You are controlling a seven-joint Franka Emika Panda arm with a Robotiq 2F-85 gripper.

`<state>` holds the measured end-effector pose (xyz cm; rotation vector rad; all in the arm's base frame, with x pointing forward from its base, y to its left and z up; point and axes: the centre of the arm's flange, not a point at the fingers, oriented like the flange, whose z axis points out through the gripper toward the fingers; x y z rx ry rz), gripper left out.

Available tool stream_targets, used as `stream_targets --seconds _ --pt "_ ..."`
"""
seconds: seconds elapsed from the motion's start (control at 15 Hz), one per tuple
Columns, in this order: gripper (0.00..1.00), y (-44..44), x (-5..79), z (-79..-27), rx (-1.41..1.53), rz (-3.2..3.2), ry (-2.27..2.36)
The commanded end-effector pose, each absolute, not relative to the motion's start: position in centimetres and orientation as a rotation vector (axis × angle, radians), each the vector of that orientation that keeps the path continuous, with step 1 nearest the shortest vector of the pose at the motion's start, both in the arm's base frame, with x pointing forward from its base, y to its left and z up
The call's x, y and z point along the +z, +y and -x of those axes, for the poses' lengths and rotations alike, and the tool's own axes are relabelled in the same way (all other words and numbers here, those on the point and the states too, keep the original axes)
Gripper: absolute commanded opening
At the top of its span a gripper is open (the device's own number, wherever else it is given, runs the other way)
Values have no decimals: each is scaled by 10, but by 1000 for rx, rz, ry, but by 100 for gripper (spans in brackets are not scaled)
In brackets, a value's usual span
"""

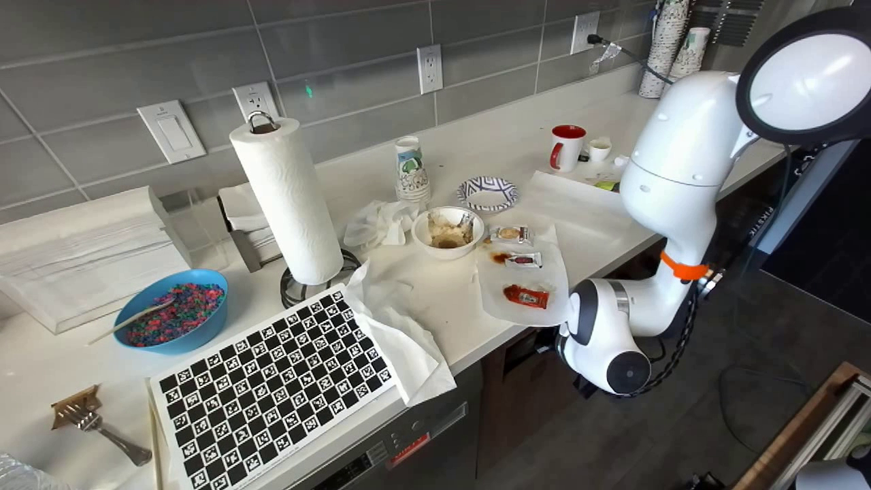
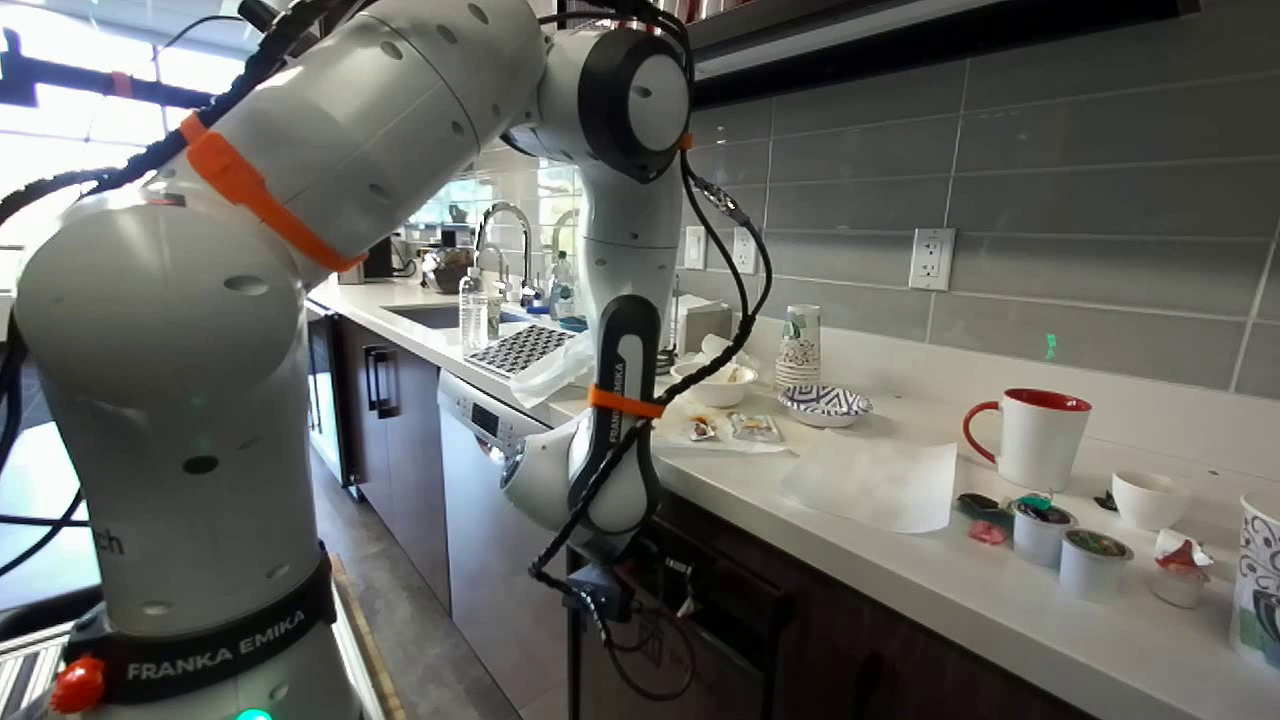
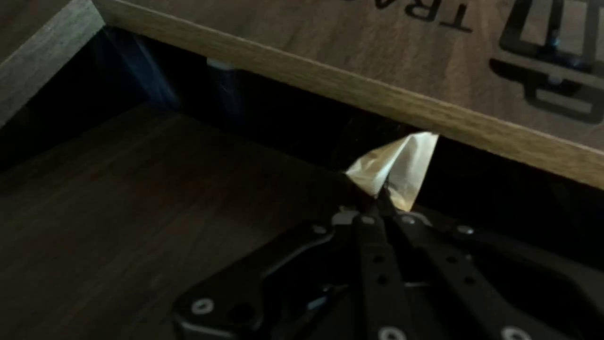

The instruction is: Put the small tissue in the rubbish can

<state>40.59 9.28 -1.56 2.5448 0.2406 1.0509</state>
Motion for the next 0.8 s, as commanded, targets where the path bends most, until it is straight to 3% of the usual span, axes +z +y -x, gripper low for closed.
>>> stream_targets --seconds 0.0,0.73 --pt "0 73 -18 -422 1144 -2488 292" --pt "0 69 -20 -430 1187 -2431 339"
